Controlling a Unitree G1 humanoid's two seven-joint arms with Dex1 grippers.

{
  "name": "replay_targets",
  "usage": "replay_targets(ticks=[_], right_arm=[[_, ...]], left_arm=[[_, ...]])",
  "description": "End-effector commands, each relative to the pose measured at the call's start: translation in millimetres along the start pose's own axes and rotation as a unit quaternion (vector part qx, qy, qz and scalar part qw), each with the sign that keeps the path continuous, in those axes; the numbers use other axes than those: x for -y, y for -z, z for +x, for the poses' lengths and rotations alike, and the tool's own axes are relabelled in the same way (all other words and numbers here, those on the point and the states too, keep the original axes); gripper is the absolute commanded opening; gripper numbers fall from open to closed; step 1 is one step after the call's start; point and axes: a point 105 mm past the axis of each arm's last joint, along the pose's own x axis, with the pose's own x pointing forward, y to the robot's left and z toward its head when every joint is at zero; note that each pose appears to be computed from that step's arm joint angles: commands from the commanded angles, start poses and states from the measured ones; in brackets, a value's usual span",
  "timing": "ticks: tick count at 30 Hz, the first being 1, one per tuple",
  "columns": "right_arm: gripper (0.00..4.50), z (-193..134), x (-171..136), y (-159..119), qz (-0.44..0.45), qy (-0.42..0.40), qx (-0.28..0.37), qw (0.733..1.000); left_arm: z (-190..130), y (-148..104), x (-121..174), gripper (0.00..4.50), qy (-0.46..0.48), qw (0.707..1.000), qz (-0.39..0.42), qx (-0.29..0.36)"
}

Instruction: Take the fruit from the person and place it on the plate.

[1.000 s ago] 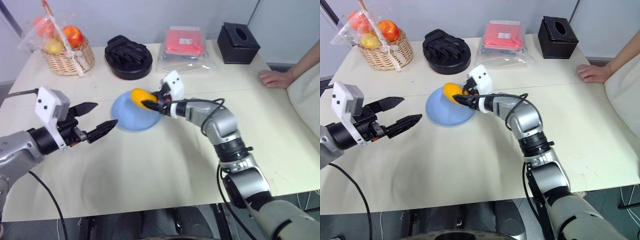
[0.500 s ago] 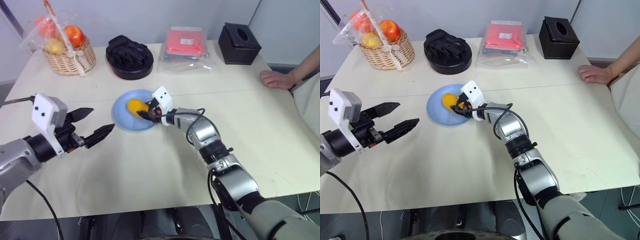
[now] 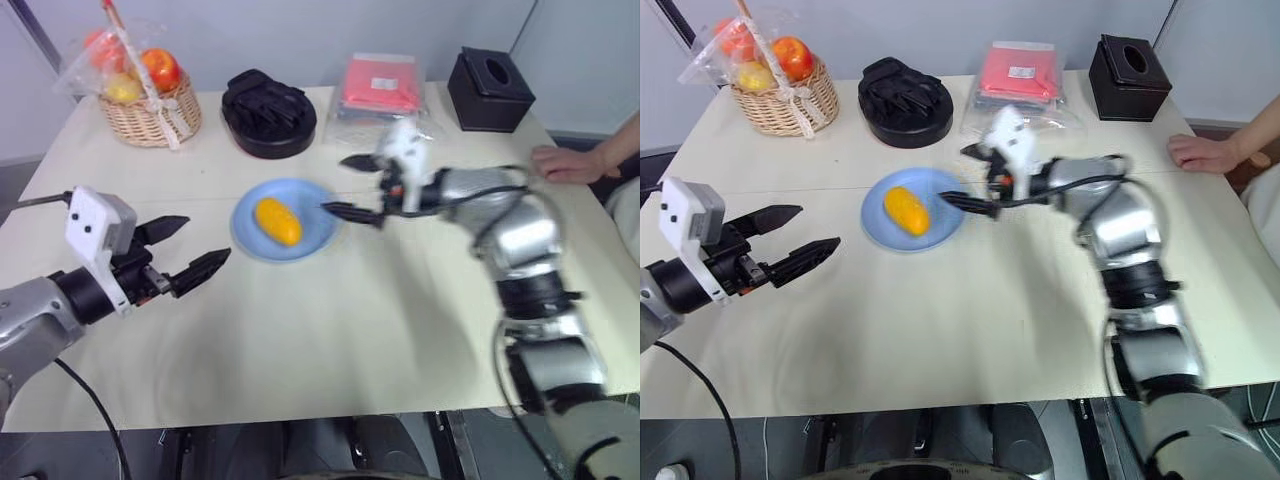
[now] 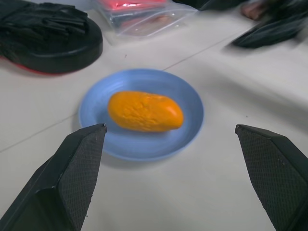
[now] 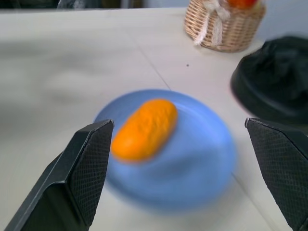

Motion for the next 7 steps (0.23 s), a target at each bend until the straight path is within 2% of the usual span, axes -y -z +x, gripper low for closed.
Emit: replay_targets(ticks=[1,7], right_arm=[[4.48,-23,-12,-4,-0.015,-0.036,-0.013,0.999],[4.48,-64,4,2,0.002,0.017,-0.055,0.998]], left_arm=[[-3,-5,0,4.50,0.002,1.000,0.017,0.008],[-4,-5,-1,4.50,0.003,1.000,0.015,0.006]])
